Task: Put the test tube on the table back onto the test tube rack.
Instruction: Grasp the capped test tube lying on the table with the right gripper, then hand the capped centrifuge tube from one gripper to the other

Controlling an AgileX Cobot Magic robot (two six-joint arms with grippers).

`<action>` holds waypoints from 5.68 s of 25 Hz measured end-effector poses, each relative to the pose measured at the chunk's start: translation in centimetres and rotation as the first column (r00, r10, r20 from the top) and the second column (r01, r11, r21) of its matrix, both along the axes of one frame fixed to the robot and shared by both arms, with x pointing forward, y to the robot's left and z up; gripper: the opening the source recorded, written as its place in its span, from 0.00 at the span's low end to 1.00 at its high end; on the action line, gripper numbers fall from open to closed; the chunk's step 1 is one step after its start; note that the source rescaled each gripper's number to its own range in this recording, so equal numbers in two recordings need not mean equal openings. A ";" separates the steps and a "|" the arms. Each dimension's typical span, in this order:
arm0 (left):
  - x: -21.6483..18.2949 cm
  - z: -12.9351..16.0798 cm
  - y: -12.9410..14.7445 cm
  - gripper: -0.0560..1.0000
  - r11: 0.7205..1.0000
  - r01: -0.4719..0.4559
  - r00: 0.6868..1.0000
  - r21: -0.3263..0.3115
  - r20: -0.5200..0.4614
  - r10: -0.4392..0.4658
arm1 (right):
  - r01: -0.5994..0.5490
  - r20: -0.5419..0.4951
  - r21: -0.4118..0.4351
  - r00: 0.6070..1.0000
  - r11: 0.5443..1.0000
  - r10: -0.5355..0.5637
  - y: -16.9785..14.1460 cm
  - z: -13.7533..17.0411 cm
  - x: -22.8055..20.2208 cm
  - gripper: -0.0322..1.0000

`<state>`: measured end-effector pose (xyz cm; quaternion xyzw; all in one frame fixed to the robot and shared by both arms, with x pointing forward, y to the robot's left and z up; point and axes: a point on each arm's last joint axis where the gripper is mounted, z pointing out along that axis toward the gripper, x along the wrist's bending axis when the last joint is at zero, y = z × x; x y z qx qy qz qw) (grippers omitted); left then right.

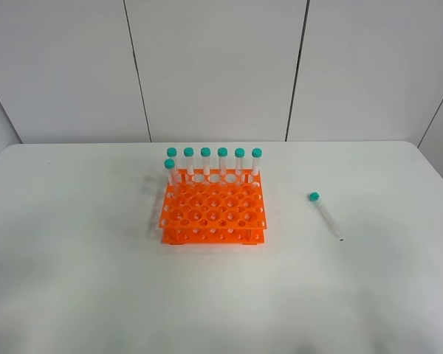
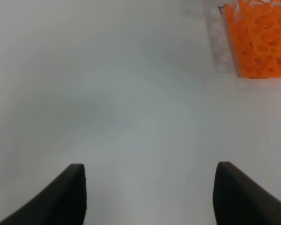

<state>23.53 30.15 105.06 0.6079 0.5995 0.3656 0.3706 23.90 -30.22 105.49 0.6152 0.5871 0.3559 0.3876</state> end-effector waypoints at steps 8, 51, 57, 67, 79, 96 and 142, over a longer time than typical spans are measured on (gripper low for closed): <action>0.0 0.0 0.0 0.94 1.000 0.000 1.000 0.000 0.000 0.000 | 0.004 -0.005 -0.007 1.000 1.000 -0.004 -0.1 0.3 0.2 1.00; 0.0 0.0 0.0 0.94 1.000 0.000 1.000 0.000 0.000 0.000 | -0.226 -0.754 0.132 0.609 0.965 0.246 5.1 -11.8 38.2 1.00; 0.0 0.0 0.0 0.94 1.000 0.000 1.000 0.000 0.000 0.000 | -0.209 -0.769 0.161 0.586 0.965 0.255 5.4 -13.0 39.5 1.00; 0.0 0.0 0.0 0.94 1.000 0.000 1.000 0.000 0.000 0.000 | -0.167 -0.803 0.158 0.552 0.973 0.225 5.3 -16.6 40.0 1.00; 0.0 0.0 0.0 0.94 1.000 0.000 1.000 0.000 0.000 0.000 | -0.158 -0.826 0.151 0.523 0.976 0.212 5.2 -17.8 40.1 0.83; 0.0 0.0 0.0 0.94 1.000 0.000 1.000 0.000 0.000 0.000 | -0.271 -0.782 0.101 0.574 0.957 0.245 4.8 -9.1 38.3 0.06; 2.3 5.9 -0.7 0.94 0.991 0.037 0.987 -0.130 0.159 -0.016 | -0.889 -0.281 0.299 0.264 0.346 0.923 15.7 -3.1 25.3 0.06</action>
